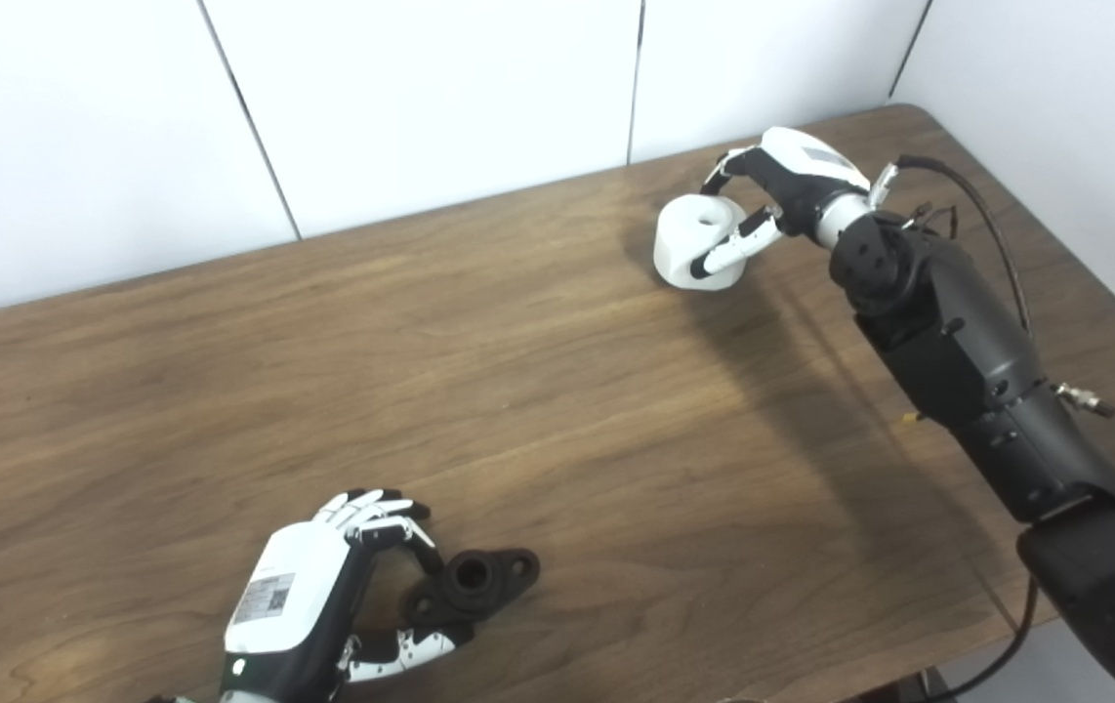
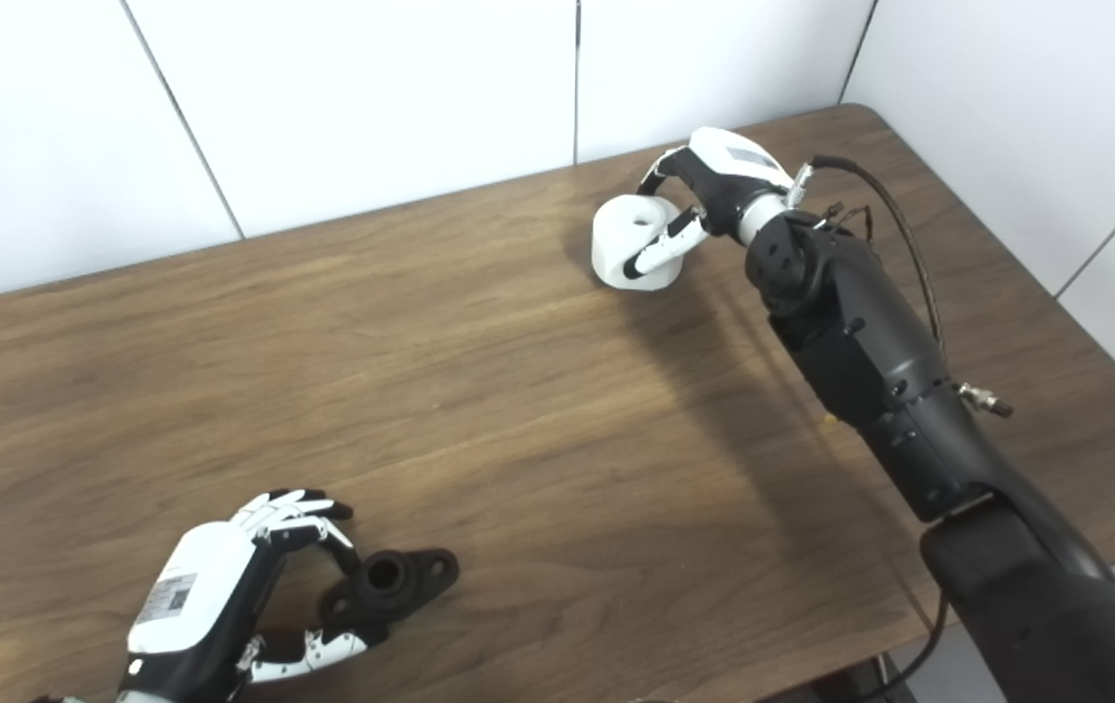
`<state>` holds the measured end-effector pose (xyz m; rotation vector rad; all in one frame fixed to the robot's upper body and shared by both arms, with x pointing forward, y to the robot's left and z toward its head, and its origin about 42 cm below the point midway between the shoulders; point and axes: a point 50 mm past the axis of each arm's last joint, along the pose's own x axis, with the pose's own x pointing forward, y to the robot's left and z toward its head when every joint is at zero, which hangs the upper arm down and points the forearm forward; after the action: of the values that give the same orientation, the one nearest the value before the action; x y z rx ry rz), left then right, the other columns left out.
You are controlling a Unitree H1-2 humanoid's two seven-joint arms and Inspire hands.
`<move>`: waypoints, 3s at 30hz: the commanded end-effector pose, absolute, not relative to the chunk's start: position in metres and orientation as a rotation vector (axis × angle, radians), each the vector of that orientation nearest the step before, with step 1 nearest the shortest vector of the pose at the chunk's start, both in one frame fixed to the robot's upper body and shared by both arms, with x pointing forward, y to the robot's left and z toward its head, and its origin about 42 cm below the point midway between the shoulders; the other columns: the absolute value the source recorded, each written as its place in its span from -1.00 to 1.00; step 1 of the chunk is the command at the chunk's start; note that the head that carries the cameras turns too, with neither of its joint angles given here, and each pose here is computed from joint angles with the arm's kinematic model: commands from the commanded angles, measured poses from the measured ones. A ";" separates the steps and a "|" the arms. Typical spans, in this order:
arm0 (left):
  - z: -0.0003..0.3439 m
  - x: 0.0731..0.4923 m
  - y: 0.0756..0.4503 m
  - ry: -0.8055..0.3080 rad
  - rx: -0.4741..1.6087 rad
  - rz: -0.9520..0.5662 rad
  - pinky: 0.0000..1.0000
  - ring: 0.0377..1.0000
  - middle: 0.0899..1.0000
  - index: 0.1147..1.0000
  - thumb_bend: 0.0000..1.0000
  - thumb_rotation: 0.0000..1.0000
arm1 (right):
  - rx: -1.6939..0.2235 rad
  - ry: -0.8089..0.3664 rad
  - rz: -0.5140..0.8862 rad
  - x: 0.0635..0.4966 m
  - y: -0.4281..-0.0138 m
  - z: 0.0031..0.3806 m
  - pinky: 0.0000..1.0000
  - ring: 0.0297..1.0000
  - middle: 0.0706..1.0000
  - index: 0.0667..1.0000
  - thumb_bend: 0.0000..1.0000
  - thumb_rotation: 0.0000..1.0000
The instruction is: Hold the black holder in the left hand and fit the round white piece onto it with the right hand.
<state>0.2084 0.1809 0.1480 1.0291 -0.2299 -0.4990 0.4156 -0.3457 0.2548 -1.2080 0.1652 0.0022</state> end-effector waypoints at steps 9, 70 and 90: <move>0.148 0.205 0.184 -0.215 1.035 -0.507 0.82 0.68 0.50 -0.16 0.04 -0.90 | -1.244 0.062 -0.040 0.421 -0.350 0.287 0.64 0.89 0.73 0.22 0.58 -0.45; 0.138 0.214 0.155 -0.222 1.050 -0.513 0.84 0.70 0.51 -0.16 0.04 -0.90 | -1.296 -0.336 0.214 0.304 -0.257 0.356 0.60 0.79 0.55 -0.11 0.05 -0.71; 0.145 0.216 0.144 -0.217 1.060 -0.508 0.83 0.71 0.52 -0.16 0.03 -0.90 | -1.289 -0.385 0.453 0.246 -0.223 0.353 0.77 0.80 0.57 -0.11 0.05 -0.70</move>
<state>0.2167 0.1481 0.1451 1.0420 -0.2264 -0.4737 0.2504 -0.2238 0.3438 -1.2780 -0.3395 0.4880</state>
